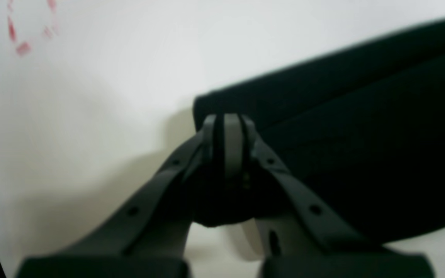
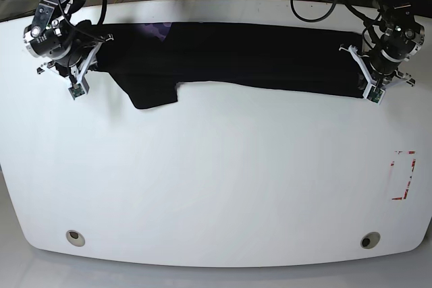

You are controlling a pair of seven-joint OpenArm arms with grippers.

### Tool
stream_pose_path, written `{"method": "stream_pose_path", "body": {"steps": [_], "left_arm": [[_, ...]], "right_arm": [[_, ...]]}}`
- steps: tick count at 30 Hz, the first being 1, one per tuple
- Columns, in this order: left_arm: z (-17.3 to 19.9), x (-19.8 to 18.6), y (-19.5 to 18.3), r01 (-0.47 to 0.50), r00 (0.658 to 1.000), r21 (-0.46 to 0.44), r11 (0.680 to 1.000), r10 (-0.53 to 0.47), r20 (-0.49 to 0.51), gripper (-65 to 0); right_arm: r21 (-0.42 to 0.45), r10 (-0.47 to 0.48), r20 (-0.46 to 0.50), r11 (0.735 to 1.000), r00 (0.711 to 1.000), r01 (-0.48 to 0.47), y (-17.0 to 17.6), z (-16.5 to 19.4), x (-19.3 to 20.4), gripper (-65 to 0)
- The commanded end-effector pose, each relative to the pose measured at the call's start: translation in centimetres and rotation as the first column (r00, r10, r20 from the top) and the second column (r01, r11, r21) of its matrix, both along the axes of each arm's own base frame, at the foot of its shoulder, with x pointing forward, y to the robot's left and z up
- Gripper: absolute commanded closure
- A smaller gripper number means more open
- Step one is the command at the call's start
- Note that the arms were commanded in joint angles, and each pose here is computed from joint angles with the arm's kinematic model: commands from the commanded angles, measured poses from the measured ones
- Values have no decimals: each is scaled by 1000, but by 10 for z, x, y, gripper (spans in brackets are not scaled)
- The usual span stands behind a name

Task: Fold the T-shirt properly
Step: 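Fold the hem with both grippers over toward the collar edge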

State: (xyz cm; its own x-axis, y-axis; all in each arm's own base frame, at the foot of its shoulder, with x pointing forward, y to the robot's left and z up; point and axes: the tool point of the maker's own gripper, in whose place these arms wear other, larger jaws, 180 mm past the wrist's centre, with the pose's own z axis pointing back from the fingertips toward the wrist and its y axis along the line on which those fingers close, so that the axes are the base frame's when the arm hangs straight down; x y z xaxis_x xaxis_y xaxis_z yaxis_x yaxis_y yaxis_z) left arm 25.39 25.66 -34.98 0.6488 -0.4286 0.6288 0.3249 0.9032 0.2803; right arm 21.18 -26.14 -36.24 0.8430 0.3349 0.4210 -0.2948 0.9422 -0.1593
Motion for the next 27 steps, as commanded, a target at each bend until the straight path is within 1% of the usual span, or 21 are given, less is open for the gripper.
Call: {"method": "stream_pose_path", "body": {"steps": [1, 3, 5, 7, 11, 15, 18, 24, 27], "left_arm": [[7, 6, 1, 8, 999, 6, 1000, -8, 31, 0], [4, 6, -1, 20, 1000, 5, 1000, -21, 18, 0], [0, 4, -1, 17, 1000, 1, 1000, -17, 7, 0], [-4, 3, 1, 11, 1000, -2, 1000, -11, -3, 0], [-8, 2, 1, 9, 1000, -9, 1000, -9, -14, 0], [-8, 3, 0, 9, 1000, -11, 1000, -9, -12, 0], [-7, 4, 0, 10, 1000, -10, 1000, -10, -9, 0], [-7, 4, 0, 8, 1000, -11, 1000, -8, -7, 0], [-6, 4, 0, 8, 1000, -10, 1000, -8, -6, 0]], "right_arm": [[-20, 5, 39, 1000, 999, -4, -5, 11, 8, -350], [-13, 8, 53, 1000, 999, -7, -3, 13, 12, -419], [20, 19, 97, 1000, 995, -21, 2, 22, 24, -453], [47, 28, 142, 998, 990, -34, 7, 31, 39, -460], [95, 25, 166, 995, 986, -41, 14, 32, 62, -460], [160, 49, 106, 985, 993, -66, 29, 9, 77, -460], [201, 62, 63, 977, 996, -74, 40, -6, 80, -460], [269, 71, 36, 960, 997, -78, 65, -20, 77, -466], [295, 97, 15, 951, 995, -97, 80, -28, 75, -460]]}}
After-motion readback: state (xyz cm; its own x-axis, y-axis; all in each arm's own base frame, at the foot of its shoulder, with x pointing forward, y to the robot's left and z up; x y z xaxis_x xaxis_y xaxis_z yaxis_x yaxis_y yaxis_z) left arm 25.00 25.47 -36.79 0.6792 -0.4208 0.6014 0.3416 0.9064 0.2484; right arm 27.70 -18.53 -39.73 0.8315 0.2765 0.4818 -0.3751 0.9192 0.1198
